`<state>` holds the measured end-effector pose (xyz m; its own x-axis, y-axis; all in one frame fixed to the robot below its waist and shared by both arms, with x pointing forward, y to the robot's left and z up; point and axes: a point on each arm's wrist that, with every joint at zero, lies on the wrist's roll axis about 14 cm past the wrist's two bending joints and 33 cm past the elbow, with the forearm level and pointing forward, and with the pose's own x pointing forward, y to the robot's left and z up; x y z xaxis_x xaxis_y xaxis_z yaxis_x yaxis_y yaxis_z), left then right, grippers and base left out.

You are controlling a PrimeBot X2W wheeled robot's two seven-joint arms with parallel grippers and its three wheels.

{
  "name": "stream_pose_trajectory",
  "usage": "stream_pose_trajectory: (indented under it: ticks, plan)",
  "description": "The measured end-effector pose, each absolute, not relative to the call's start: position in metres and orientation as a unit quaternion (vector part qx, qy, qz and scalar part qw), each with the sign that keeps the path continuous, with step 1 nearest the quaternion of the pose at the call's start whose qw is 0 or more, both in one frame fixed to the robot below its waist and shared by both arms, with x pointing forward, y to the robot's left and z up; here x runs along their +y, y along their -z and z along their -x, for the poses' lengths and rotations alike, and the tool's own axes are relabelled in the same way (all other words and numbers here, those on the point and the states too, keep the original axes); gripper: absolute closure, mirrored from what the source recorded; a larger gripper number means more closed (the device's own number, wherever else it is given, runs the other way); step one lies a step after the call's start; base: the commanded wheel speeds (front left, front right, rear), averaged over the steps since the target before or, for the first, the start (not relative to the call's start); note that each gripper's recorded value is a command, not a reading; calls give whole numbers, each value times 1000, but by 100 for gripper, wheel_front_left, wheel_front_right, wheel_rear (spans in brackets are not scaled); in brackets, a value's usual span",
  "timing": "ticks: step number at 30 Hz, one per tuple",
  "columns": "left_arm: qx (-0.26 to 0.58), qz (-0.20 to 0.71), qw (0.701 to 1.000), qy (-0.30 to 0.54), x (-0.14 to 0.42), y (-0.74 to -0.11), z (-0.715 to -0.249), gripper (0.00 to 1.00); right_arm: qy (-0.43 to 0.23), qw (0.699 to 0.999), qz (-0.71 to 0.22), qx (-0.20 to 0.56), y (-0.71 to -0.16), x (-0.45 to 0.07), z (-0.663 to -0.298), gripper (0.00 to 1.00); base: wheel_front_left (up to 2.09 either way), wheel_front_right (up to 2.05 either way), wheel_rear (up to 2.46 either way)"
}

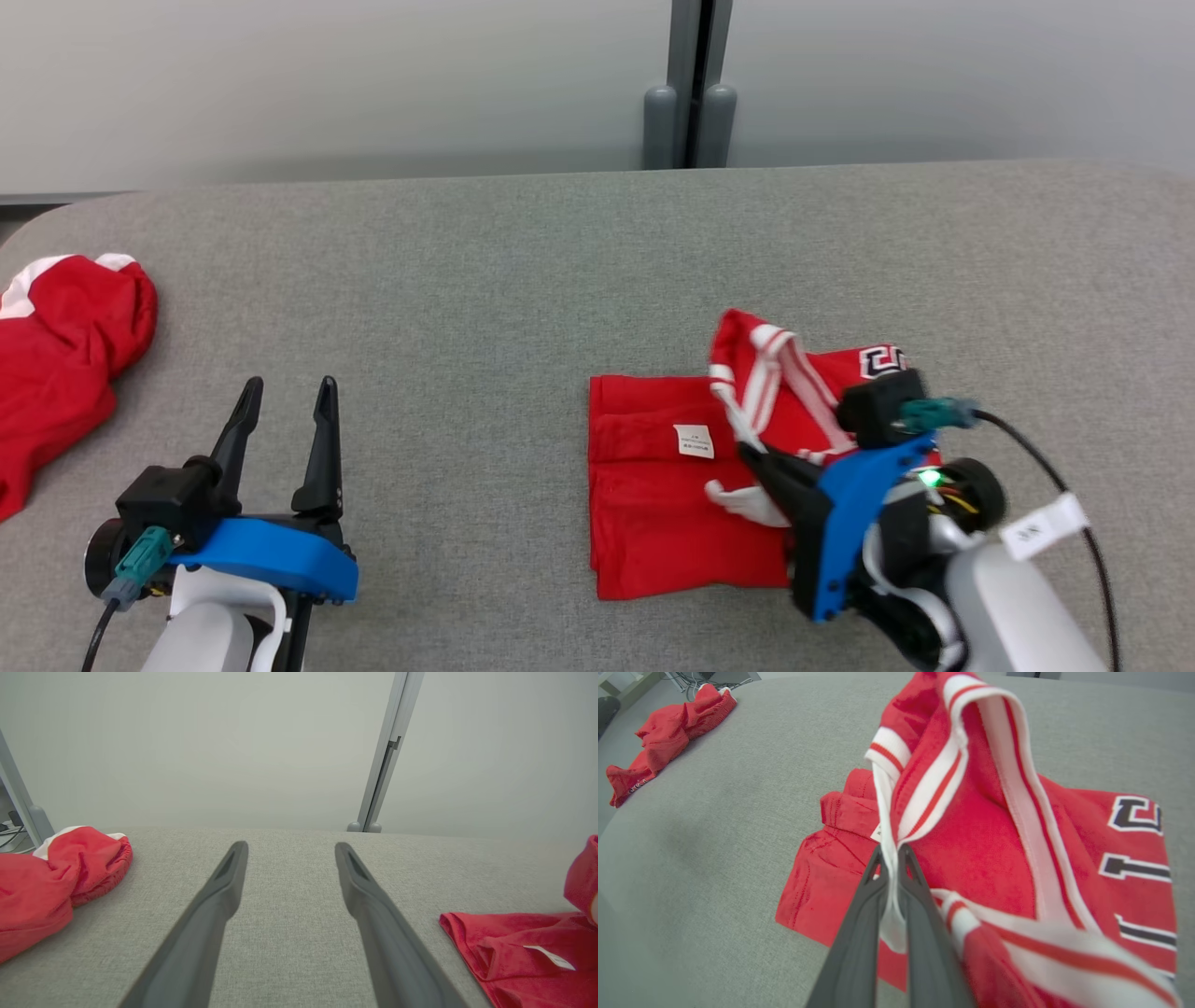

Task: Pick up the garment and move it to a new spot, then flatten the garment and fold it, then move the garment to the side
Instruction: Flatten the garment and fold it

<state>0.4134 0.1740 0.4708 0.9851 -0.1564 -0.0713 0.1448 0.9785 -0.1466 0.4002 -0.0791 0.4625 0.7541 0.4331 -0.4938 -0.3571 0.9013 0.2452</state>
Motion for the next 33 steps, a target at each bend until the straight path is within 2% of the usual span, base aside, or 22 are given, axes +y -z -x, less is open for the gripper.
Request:
stream_pose_trajectory:
  ticks: [5, 11, 18, 19, 21, 22, 28, 33]
  plan:
    - [45, 72, 993, 77, 175, -469, -416, 0, -261, 917, -60, 296, -448, -36, -406, 100, 0, 0, 0]
    - [50, 71, 994, 73, 179, -466, -414, 0, -269, 908, -45, 319, -424, -23, -416, 100, 0, 0, 0]
    - [56, 71, 994, 66, 183, -460, -412, 0, -298, 891, -67, 335, -413, 0, -413, 100, 0, 0, 0]
    - [56, 72, 994, 66, 183, -460, -412, 0, -301, 889, -73, 337, -413, 2, -413, 97, 0, 0, 0]
    - [55, 73, 994, 67, 182, -461, -413, 0, -311, 884, -81, 339, -414, 9, -409, 50, 0, 0, 0]
    - [55, 73, 994, 68, 181, -461, -413, 0, -316, 882, -81, 340, -415, 12, -408, 0, 0, 0, 0]
    - [53, 79, 993, 75, 175, -462, -413, 0, -346, 881, -136, 292, -450, 33, -411, 0, 0, 0, 0]
    - [41, 80, 994, 69, 181, -469, -414, 0, -378, 882, -222, 174, -532, 45, -421, 0, 0, 0, 0]
